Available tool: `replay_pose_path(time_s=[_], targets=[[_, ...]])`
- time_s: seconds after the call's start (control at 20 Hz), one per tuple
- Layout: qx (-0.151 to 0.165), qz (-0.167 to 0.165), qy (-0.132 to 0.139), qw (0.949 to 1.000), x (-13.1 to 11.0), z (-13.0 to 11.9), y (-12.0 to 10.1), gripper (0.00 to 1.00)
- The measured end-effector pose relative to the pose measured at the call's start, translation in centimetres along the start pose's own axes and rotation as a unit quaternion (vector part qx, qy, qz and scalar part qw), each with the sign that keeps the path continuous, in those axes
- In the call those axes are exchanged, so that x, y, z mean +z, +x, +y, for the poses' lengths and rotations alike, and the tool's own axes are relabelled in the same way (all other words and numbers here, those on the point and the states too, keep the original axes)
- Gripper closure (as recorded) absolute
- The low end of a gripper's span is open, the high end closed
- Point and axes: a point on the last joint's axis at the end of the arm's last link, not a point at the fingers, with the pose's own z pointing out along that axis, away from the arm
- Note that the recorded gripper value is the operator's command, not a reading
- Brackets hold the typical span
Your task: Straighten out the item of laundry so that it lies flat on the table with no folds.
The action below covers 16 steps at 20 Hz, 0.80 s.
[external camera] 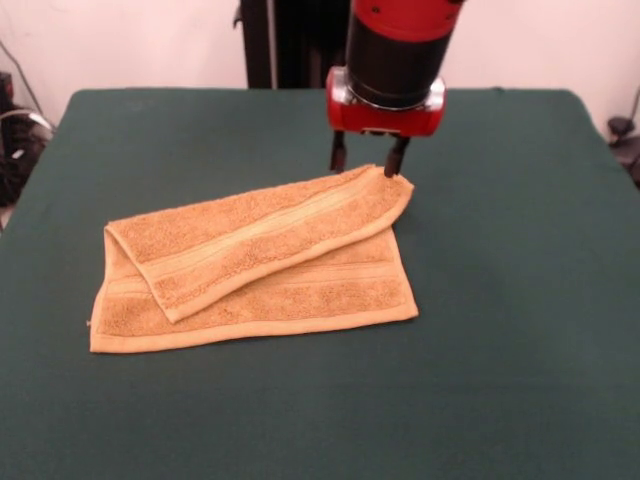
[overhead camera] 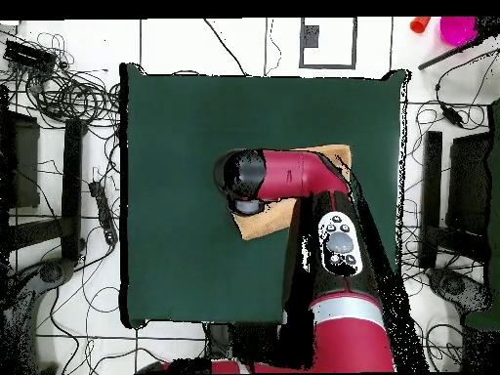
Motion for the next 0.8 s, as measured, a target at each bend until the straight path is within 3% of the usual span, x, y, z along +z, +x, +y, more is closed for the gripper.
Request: replay_pose_path(time_s=[0.25, 0.3, 0.8], targets=[[-0.010, -0.017, 0.006, 0.9998, -0.5, 1.5, -1.8, 0.00], [-0.019, -0.022, 0.009, 0.9996, -0.6, 2.8, -2.3, 0.00], [-0.058, -0.024, 0.018, 0.9979, 0.1, 8.3, -1.8, 0.00]])
